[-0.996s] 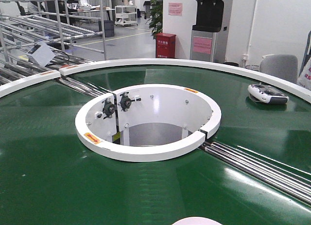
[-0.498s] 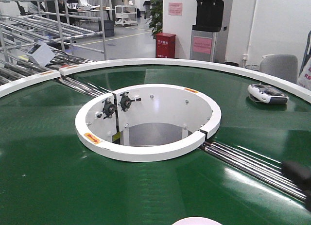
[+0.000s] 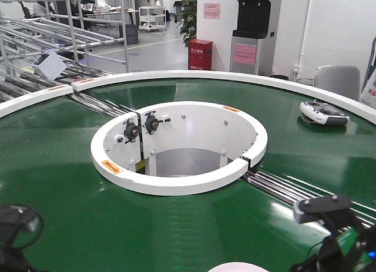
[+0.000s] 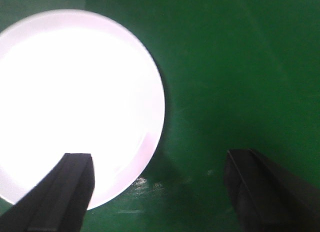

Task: Grab plate from conveyor and place on tray
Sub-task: 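Grasp the light-blue plate with left gripper, pink plate with right gripper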

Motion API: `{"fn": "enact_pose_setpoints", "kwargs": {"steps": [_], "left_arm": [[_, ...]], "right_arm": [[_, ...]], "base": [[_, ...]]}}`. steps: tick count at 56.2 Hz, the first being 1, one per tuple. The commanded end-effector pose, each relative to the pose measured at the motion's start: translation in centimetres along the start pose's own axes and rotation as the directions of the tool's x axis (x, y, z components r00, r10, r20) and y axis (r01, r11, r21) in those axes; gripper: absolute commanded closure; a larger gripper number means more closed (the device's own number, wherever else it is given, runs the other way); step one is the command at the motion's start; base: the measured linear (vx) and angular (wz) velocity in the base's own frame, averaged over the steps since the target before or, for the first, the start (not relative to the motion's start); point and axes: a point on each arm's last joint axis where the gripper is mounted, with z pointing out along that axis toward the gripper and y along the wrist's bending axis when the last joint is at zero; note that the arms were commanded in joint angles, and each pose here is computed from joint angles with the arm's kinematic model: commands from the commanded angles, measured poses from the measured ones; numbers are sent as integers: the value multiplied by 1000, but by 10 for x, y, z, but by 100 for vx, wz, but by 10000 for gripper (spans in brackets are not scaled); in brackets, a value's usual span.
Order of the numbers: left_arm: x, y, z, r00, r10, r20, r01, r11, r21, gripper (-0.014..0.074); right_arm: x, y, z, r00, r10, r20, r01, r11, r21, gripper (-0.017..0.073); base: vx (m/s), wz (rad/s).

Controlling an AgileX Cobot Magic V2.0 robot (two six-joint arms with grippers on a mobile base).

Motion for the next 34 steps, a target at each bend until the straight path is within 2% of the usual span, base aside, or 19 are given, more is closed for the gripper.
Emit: {"fn": "enact_pose_setpoints", "kwargs": {"steps": [1, 20, 34], "left_arm": [[-8, -2, 8, 998, -18, 61, 17, 1000, 10, 70], [-7, 5, 52, 999, -36, -24, 36, 999, -13, 70], [-4, 8, 71, 997, -44, -70, 42, 999, -22, 70]], "right_arm": [[-14, 3, 0, 997, -24, 70, 24, 1000, 3, -11], [-15, 0, 47, 999, -19, -27, 20, 1000, 6, -11], [-12, -1, 77, 996, -16, -88, 16, 1000, 5, -11]], "base": [[0, 0], [0, 0], [0, 0]]}}
